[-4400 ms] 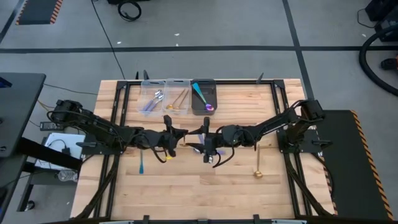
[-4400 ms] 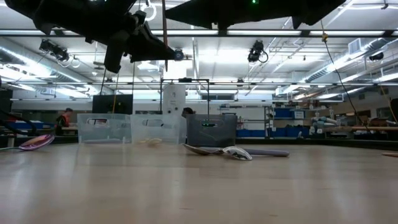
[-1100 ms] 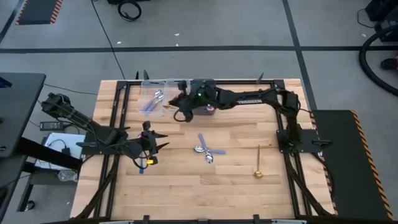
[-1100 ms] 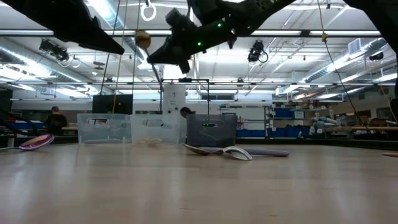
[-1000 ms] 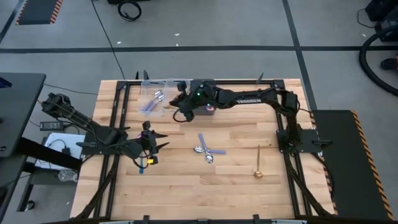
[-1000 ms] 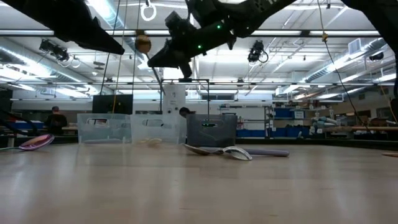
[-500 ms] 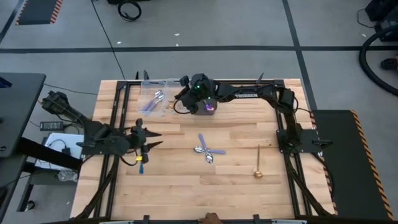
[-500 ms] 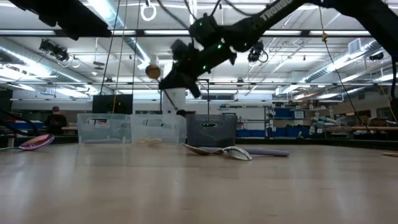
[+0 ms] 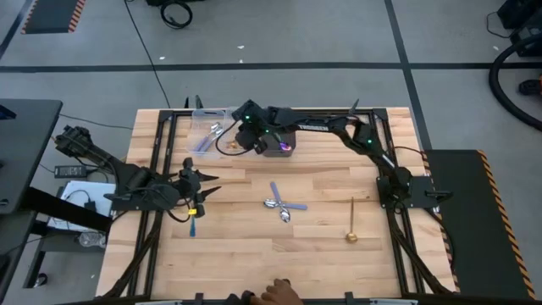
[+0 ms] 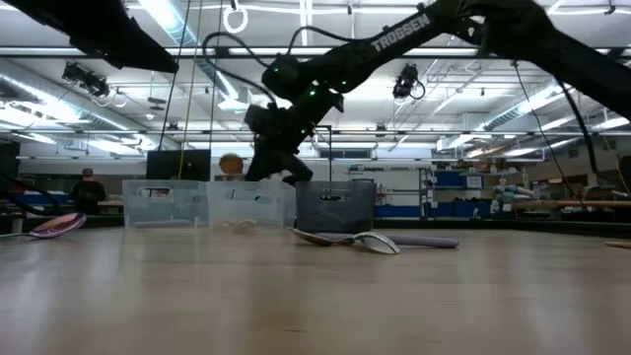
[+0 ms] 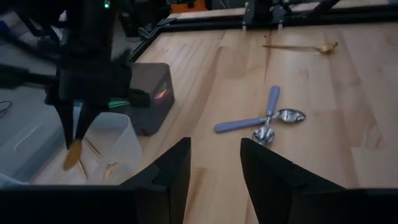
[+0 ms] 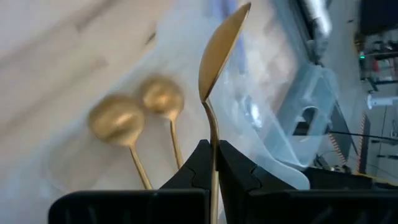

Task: Sort silverware by color (type)
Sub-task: Put the gold spoon into the right transparent bin

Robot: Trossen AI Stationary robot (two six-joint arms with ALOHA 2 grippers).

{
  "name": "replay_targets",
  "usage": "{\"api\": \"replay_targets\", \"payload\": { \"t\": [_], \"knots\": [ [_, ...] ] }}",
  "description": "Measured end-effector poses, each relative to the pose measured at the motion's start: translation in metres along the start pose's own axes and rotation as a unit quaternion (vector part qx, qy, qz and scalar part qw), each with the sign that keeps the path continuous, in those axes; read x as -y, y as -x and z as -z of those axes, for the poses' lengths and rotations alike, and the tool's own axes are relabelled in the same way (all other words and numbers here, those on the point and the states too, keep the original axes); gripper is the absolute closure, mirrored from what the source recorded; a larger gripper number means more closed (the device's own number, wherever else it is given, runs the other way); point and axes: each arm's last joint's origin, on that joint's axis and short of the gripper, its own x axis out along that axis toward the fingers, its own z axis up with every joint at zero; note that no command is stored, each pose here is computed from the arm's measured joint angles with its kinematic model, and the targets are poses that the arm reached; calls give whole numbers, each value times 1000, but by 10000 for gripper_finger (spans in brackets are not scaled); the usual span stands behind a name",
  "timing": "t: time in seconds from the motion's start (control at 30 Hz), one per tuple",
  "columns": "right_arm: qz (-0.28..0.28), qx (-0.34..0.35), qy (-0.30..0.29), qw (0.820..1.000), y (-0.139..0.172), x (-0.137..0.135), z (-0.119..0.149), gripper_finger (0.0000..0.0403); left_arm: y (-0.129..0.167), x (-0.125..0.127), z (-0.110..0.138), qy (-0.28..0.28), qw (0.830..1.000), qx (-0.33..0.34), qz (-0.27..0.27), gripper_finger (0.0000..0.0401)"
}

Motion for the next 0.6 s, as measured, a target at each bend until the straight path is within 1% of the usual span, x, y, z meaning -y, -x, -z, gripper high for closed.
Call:
{"api": "replay_targets", "payload": {
  "t": [0.07, 0.13, 0.27, 0.43, 0.6],
  "knots": [
    [-6, -18, 22, 1000, -7, 1, 0, 386, 0, -1, 1, -1, 1000, -5, -3, 255],
    [-1, -27, 40, 999, -10, 5, -1, 386, 0, -1, 1, 1, 1000, -6, -3, 255],
    [10, -50, 60, 997, -11, 7, -4, 386, 0, -1, 2, 2, 1000, -8, -4, 255],
    [6, -52, 46, 998, -10, 6, -5, 385, 0, -1, 2, 2, 1000, -10, -4, 255],
    [-14, -60, 48, 997, -9, 2, -4, 384, 0, -1, 2, 2, 1000, -10, -4, 255]
  ]
}}
